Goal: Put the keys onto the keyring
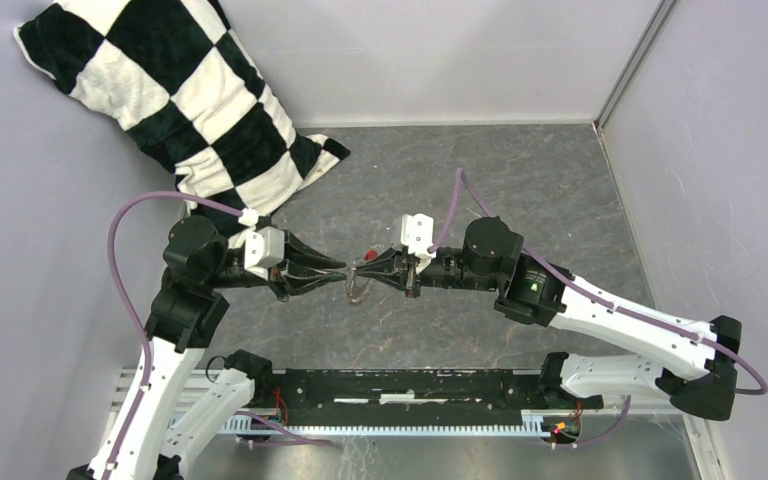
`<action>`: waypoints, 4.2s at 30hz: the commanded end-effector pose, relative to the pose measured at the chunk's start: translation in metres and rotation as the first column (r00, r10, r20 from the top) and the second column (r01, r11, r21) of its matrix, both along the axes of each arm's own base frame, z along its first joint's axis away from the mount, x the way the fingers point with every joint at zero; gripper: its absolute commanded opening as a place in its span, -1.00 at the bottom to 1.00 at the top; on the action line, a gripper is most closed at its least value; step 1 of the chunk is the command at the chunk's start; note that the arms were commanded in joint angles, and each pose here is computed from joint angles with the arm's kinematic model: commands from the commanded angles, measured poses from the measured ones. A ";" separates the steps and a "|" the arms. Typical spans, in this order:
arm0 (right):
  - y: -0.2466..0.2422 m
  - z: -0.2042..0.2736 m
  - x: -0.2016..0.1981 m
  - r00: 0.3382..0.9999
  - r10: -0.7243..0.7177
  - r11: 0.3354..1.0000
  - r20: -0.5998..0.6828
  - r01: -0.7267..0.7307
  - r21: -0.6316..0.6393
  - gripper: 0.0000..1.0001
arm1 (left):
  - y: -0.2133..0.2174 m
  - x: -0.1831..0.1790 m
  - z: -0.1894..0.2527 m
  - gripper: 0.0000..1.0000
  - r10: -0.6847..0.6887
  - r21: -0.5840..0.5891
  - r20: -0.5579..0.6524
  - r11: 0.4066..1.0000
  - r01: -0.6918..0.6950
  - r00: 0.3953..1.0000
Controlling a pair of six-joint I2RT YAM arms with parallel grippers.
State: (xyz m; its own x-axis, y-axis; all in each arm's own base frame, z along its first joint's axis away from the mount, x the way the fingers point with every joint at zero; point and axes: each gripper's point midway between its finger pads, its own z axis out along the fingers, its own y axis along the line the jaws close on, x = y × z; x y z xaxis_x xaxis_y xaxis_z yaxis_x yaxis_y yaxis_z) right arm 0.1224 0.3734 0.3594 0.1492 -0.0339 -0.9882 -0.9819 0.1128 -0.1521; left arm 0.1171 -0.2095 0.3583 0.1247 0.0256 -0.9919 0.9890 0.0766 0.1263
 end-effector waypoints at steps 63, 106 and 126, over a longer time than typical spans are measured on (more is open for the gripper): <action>-0.097 -0.095 0.141 0.716 -0.646 0.762 -0.264 0.582 -0.285 0.33 | 0.003 -0.011 -0.016 -0.96 -0.122 0.095 0.230 0.990 0.102 0.965; -0.149 -0.297 0.222 -0.012 -0.969 0.173 -0.247 0.677 -0.716 0.04 | 0.015 -0.018 -0.075 -0.96 -0.078 0.167 0.204 0.985 0.044 0.976; -0.120 -0.317 0.209 -0.073 -0.922 0.266 -0.379 0.590 -0.762 -0.09 | 0.017 -0.023 -0.071 -0.96 -0.083 0.168 0.243 0.985 0.043 0.966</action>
State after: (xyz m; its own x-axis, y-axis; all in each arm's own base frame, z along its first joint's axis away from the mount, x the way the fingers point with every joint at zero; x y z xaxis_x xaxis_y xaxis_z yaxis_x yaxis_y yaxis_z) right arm 0.3210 0.2370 0.0316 -0.8374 0.0845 -0.5400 0.0055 0.9892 0.1463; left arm 0.0954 -0.1930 0.2750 0.2963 0.1817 -0.9377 0.9545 -0.0219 0.2974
